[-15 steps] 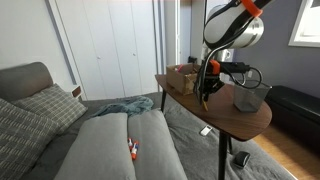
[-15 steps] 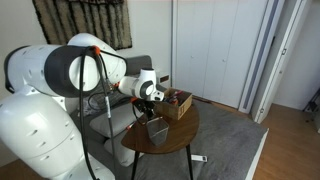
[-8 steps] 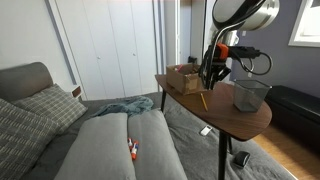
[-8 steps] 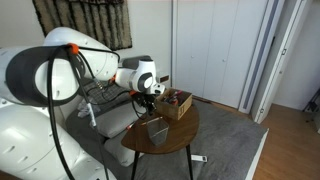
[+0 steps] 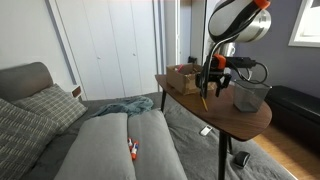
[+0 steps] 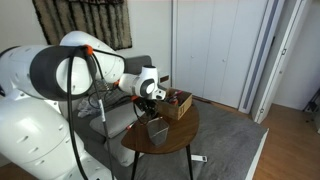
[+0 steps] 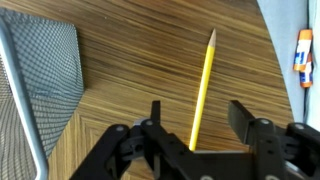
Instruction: Put the pen into the metal bin
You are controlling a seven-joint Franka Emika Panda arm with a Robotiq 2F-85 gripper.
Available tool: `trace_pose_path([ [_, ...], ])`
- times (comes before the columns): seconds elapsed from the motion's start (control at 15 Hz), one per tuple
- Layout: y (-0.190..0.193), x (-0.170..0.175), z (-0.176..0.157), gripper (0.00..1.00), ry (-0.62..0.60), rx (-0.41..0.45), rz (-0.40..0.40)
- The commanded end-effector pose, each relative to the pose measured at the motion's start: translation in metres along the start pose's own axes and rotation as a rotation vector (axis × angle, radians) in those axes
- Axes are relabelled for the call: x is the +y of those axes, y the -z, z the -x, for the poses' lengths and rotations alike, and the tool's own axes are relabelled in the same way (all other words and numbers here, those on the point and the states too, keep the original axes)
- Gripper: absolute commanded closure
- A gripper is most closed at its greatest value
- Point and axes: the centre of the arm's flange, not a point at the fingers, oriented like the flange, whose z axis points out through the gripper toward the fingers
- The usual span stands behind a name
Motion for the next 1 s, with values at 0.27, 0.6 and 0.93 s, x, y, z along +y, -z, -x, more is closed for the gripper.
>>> trace_pose_path([
  [0.27,-0.030,-0.004,-0.003,0.57,0.017,-0.020,-0.009],
  [0.6,-0.038,-0.006,-0.005,0.92,0.022,-0.035,-0.002],
  [0.93,-0.026,-0.006,-0.002,0.98,0.023,-0.031,-0.003],
])
